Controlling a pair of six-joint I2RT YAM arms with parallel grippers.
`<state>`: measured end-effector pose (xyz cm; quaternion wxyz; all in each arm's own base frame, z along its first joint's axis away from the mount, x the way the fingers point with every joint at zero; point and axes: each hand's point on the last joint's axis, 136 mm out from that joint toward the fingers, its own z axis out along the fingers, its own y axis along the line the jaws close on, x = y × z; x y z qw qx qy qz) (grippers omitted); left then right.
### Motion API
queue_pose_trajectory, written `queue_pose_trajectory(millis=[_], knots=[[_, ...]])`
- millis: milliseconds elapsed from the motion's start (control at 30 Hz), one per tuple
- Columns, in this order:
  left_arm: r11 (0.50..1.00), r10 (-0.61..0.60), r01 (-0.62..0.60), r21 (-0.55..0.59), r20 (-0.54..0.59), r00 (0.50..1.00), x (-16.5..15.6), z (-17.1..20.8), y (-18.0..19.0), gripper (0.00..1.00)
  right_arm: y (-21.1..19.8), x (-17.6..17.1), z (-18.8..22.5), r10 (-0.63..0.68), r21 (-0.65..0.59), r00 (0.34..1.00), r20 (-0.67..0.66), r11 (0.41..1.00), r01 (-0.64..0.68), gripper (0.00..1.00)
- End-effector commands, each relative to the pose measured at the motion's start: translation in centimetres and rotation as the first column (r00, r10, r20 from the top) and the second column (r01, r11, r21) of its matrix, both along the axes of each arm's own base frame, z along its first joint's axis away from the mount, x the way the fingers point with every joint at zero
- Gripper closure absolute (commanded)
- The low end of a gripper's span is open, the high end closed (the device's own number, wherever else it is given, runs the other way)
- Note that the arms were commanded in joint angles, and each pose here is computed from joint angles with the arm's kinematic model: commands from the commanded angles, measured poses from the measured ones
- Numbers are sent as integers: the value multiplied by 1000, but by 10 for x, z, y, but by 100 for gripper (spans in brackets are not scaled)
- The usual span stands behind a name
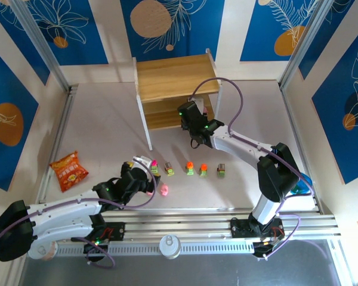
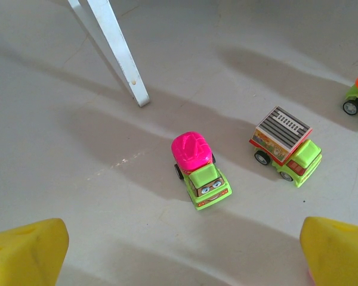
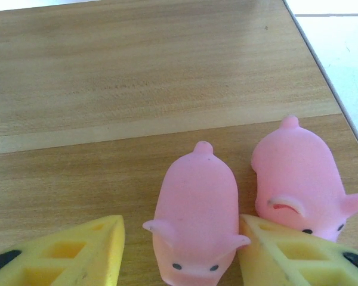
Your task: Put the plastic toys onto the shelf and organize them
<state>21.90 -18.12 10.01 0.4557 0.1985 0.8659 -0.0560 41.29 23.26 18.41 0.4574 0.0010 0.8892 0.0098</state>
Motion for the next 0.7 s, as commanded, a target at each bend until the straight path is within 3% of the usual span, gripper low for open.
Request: queue_pose_trajectory(millis=[0,300,667], knots=[[1000,-14,14,-8,27,1000,4,12,-7,1,0,-6,13,17,5,1000,21,1000,-17,44],[1000,-13,13,-9,29,999,4,13,-7,1,-2,-29,27,15,9,999,37,1000,-15,41],[1000,-12,12,-2,24,1000,4,11,-7,2,-9,-78,7,26,24,999,-28,999,-25,43]])
